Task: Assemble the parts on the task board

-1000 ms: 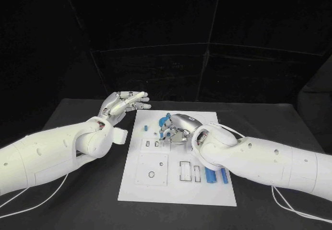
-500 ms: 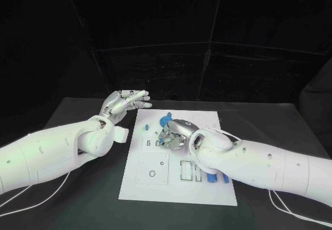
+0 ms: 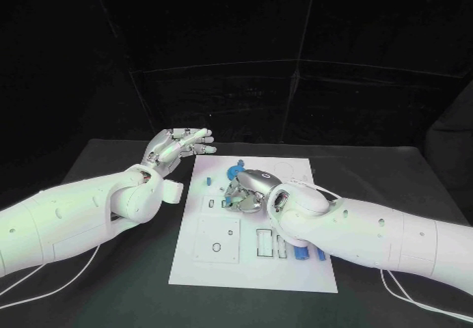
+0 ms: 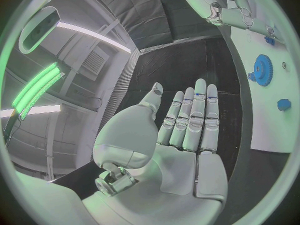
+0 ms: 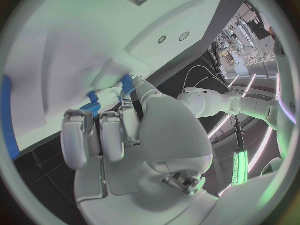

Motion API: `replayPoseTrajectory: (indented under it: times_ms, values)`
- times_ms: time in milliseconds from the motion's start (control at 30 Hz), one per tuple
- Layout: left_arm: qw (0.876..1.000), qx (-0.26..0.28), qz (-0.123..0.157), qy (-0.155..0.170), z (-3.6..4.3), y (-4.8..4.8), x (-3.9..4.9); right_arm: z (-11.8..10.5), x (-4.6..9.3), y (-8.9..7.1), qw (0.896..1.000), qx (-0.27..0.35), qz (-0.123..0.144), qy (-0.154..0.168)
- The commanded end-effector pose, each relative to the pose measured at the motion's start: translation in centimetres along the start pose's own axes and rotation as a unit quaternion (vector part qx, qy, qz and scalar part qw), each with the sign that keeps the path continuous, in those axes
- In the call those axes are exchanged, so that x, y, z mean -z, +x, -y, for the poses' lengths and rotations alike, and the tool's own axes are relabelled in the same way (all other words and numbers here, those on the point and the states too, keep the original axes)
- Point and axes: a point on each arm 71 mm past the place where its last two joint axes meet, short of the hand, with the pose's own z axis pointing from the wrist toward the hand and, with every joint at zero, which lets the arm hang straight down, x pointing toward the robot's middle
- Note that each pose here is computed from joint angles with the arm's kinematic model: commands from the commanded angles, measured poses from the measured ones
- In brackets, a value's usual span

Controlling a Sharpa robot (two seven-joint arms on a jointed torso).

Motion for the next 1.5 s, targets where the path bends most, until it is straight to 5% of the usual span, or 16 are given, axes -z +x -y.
replayPoseTrajectory:
  times_ms: [33,1500]
  values:
    - [1.0,0.005,-0.004,0.007,0.17,0.1,-0.1,0.4,0.1,0.51,0.999,0.022,-0.021,0.012]
    - [1.0,0.006,-0.005,0.005,0.05,0.06,-0.21,0.43,0.22,1.1,0.996,0.066,-0.044,0.036]
